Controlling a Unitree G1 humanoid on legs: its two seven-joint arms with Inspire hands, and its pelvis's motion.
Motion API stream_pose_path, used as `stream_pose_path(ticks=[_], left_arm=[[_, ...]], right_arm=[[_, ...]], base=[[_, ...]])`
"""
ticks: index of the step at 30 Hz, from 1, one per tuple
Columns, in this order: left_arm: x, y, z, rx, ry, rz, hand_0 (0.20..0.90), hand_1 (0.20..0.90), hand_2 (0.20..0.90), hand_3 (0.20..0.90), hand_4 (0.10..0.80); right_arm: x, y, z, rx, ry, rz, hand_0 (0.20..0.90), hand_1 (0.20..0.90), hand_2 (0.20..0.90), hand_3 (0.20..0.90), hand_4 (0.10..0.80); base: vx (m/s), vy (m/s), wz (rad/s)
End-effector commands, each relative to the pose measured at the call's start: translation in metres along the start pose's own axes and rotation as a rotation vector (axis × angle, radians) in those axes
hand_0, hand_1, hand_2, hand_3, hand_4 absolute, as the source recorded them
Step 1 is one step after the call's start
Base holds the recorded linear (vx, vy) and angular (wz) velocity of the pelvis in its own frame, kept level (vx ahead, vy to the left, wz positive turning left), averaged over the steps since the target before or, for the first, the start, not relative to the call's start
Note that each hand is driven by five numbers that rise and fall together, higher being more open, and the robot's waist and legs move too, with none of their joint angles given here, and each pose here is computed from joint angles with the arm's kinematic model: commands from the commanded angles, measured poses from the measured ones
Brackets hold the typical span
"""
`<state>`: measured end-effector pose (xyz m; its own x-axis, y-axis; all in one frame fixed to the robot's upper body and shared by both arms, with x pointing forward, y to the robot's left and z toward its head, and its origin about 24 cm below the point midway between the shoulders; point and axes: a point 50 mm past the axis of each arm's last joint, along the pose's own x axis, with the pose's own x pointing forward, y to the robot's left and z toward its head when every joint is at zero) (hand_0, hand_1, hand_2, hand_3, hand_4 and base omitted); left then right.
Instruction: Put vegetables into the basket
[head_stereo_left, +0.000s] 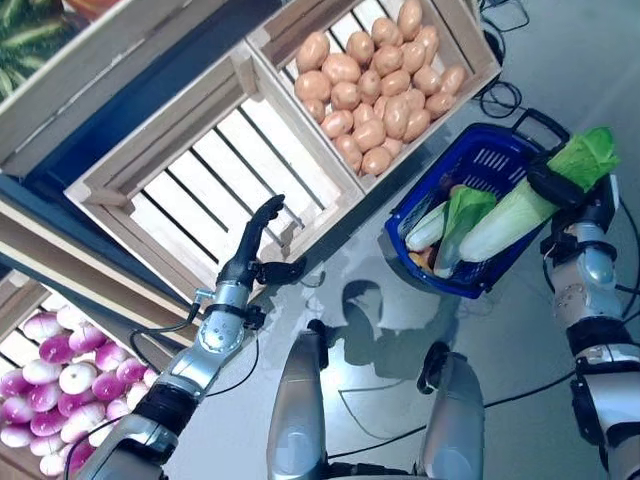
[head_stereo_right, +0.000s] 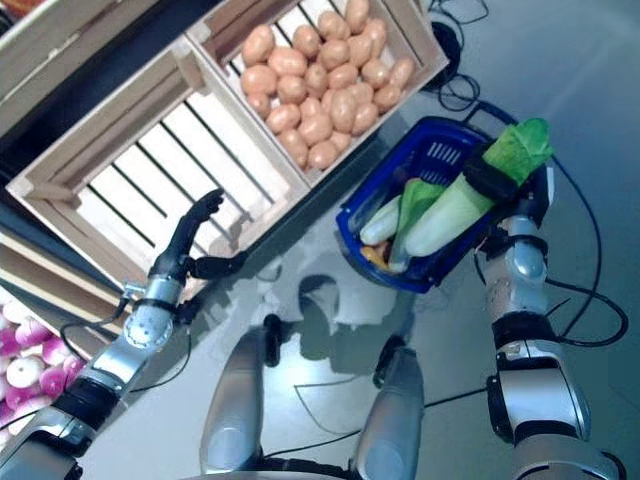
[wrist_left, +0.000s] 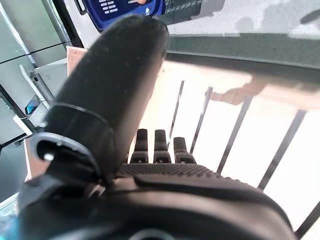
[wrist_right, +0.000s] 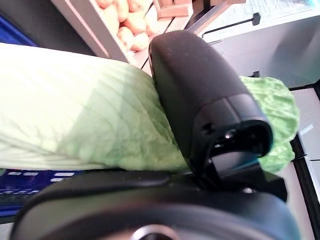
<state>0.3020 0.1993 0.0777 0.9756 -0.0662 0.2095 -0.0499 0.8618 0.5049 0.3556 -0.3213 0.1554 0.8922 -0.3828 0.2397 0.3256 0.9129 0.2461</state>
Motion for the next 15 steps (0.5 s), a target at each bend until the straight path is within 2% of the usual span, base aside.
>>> stream_pose_path(ticks=[1,8,9,15], left_arm=[[0.014,0.008,0.046,-0.103,-0.244,0.065,0.9,0.9,0.9,0.9,0.8],[0.013,0.004,0.047,-0.14,-0.245,0.058,0.9,0.9,0.9,0.9,0.8],[0.013,0.005,0.046,-0.146,-0.245,0.053,0.9,0.9,0.9,0.9,0.8],[0.01,0.004,0.046,-0.168,-0.254,0.029,0.9,0.9,0.9,0.9,0.8]], right_arm=[[0.018,-0.005,0.069,-0.043,-0.271,-0.049,0.3,0.3,0.3,0.3,0.4],[0.027,-0.01,0.085,-0.063,-0.26,-0.061,0.3,0.3,0.3,0.3,0.4],[0.028,-0.01,0.086,-0.049,-0.256,-0.051,0.9,0.9,0.9,0.9,0.8],[0.028,-0.011,0.087,-0.033,-0.256,-0.033,0.9,0.9,0.9,0.9,0.8]], base=[[-0.051,0.024,0.08],[-0.027,0.015,0.01],[-0.02,-0.004,0.06],[-0.012,-0.003,0.04]])
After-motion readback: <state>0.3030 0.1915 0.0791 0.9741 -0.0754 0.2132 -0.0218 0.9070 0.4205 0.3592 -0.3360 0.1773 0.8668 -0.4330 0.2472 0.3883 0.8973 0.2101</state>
